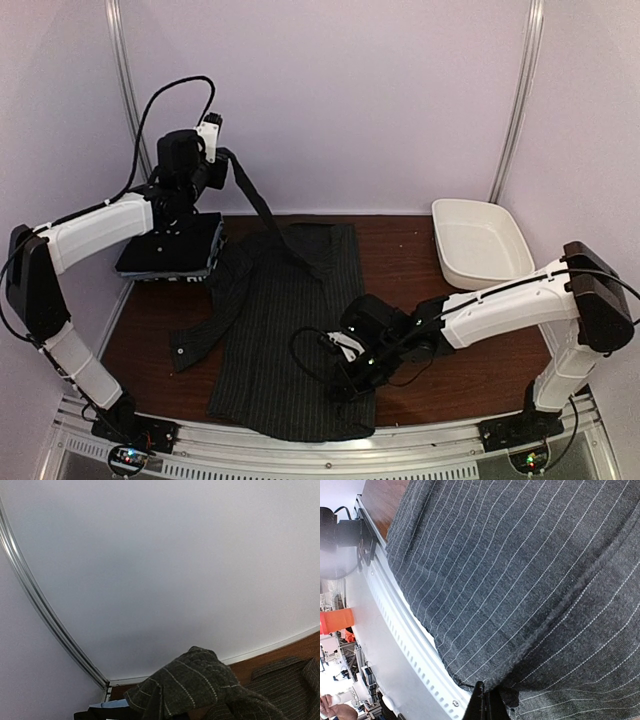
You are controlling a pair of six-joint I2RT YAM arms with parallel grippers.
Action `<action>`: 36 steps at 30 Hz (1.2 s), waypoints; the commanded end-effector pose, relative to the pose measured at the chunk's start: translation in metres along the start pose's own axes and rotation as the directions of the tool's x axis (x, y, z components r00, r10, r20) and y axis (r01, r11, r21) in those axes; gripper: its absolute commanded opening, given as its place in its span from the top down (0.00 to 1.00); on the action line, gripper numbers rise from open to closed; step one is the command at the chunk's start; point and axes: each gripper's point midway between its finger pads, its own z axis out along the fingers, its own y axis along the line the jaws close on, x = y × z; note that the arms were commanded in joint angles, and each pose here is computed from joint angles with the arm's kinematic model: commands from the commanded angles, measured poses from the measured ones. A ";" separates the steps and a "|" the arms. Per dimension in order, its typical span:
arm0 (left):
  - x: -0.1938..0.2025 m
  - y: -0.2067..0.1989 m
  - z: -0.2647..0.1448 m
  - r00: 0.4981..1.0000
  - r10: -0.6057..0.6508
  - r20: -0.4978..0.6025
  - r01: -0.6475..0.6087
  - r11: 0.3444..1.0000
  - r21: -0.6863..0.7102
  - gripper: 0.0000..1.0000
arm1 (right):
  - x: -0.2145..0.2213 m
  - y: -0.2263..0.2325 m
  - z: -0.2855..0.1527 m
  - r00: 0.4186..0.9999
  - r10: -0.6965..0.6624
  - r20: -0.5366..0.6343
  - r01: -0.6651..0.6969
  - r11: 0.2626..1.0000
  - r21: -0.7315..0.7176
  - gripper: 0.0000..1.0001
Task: Fold and stack the long sleeve shirts
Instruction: Fold the flattened shirt at the center of the board.
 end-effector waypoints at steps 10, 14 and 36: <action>-0.013 0.003 0.000 0.998 -0.037 0.047 0.036 0.999 0.015 1.00 | -0.001 0.011 0.010 0.999 -0.040 -0.015 0.039 0.998 -0.058 0.87; -0.004 -0.002 -0.002 0.998 -0.047 0.034 0.046 0.998 0.039 1.00 | -0.021 0.021 -0.010 0.995 -0.082 0.056 0.085 0.995 -0.054 0.71; -0.001 -0.012 -0.060 0.984 -0.171 0.040 0.160 0.968 0.193 1.00 | -0.307 -0.135 -0.164 0.738 0.068 0.671 -0.050 0.998 -0.047 0.73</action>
